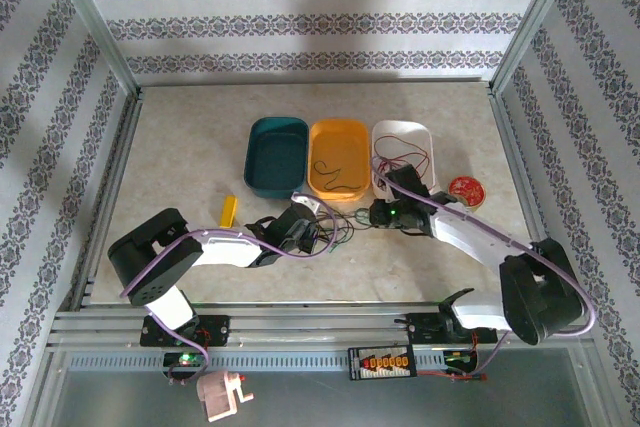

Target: Untangle the cables

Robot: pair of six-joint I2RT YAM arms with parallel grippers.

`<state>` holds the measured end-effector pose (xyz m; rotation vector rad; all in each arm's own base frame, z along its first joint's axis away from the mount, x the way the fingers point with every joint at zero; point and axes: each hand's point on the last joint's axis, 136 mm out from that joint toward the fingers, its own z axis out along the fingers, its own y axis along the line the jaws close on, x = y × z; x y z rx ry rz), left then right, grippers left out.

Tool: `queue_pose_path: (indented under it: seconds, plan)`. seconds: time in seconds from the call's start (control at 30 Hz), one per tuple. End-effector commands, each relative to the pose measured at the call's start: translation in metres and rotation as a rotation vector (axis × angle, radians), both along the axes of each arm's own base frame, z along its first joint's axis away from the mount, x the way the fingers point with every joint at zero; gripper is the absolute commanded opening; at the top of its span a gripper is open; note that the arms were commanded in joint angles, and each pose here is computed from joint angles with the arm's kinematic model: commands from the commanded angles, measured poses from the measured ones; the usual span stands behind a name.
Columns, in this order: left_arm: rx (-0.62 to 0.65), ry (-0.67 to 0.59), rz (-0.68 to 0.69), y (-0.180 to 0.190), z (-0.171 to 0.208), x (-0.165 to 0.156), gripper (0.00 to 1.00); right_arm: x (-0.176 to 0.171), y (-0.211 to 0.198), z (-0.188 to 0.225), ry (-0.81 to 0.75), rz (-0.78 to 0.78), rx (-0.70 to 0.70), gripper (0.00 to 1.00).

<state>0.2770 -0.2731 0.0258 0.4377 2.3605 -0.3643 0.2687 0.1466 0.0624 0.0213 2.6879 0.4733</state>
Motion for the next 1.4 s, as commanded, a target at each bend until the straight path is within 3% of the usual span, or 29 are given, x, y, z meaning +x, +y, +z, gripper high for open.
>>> queue_pose_path:
  seconds: [0.0, 0.23, 0.43, 0.77, 1.37]
  plan:
    - [0.152, 0.093, 0.018, 0.034, -0.036, -0.020, 0.00, -0.006, -0.017, -0.001, 0.003, -0.049, -0.016, 0.29]
    - [0.026, 0.060, -0.058, 0.011, -0.018, -0.021, 0.00, -0.034, 0.021, 0.021, -0.085, 0.154, 0.023, 0.36]
    - [-0.008, 0.070, -0.089, 0.003, -0.017, -0.023, 0.00, -0.068, 0.072, 0.032, -0.108, 0.390, 0.101, 0.36]
    - [-0.113, 0.159, -0.182, -0.013, -0.013, -0.029, 0.00, -0.103, 0.128, 0.021, -0.068, 0.724, 0.032, 0.35]
    - [-0.179, 0.220, -0.199, -0.015, -0.011, -0.027, 0.00, -0.088, 0.130, -0.004, -0.043, 0.716, -0.051, 0.36]
